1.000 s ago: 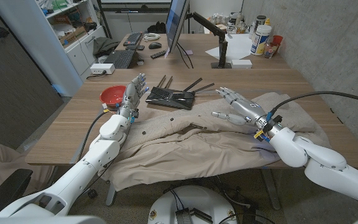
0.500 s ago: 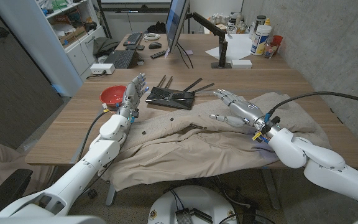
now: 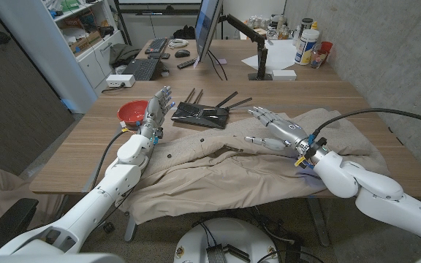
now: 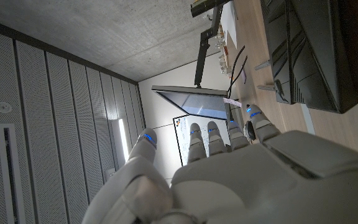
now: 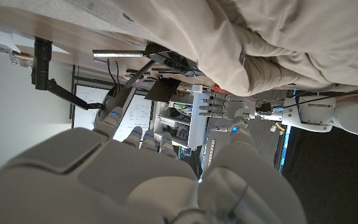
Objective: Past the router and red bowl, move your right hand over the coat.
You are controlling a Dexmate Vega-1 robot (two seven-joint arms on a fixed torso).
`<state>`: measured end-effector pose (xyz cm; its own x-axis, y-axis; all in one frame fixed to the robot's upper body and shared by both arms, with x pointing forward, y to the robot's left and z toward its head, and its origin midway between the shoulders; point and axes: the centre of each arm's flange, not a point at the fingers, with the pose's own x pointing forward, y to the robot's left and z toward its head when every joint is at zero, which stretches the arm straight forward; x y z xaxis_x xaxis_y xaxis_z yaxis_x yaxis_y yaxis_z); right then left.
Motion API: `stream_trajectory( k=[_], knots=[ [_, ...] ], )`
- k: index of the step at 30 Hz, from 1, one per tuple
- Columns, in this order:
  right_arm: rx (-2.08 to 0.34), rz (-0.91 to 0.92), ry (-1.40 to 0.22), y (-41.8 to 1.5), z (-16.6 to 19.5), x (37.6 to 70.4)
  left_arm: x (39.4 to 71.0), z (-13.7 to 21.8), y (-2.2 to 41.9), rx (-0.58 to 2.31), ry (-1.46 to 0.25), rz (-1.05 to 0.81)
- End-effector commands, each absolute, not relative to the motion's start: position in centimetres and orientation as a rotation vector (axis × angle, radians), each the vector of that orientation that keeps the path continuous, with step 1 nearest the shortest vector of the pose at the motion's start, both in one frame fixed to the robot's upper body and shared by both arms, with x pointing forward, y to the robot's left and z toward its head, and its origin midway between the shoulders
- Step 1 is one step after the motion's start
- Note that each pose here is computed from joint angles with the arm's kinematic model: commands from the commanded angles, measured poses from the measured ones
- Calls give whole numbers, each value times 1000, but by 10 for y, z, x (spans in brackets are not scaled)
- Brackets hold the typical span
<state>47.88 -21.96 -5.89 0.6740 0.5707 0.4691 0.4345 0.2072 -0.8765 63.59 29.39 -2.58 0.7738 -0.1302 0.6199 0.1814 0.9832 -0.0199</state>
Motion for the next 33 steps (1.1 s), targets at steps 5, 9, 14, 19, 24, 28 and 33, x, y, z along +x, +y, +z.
stream_trajectory(
  k=[5, 9, 14, 19, 24, 28, 33],
  knots=[
    [-1444, 128, -896, -213, -63, 480, 636, -26, 294, -83, -662, -172],
    [-1451, 129, -893, -212, -63, 480, 636, -26, 294, -82, -663, -172],
    [-1469, 138, -892, -209, -63, 479, 637, -27, 293, -80, -659, -172],
    [-1474, 138, -886, -209, -63, 481, 637, -27, 293, -79, -657, -172],
    [-1488, 139, -881, -209, -65, 481, 637, -27, 293, -79, -658, -171],
    [-1499, 140, -878, -208, -65, 482, 637, -27, 293, -80, -658, -170],
    [-1510, 148, -875, -206, -67, 483, 637, -27, 294, -81, -659, -169]
  ],
)
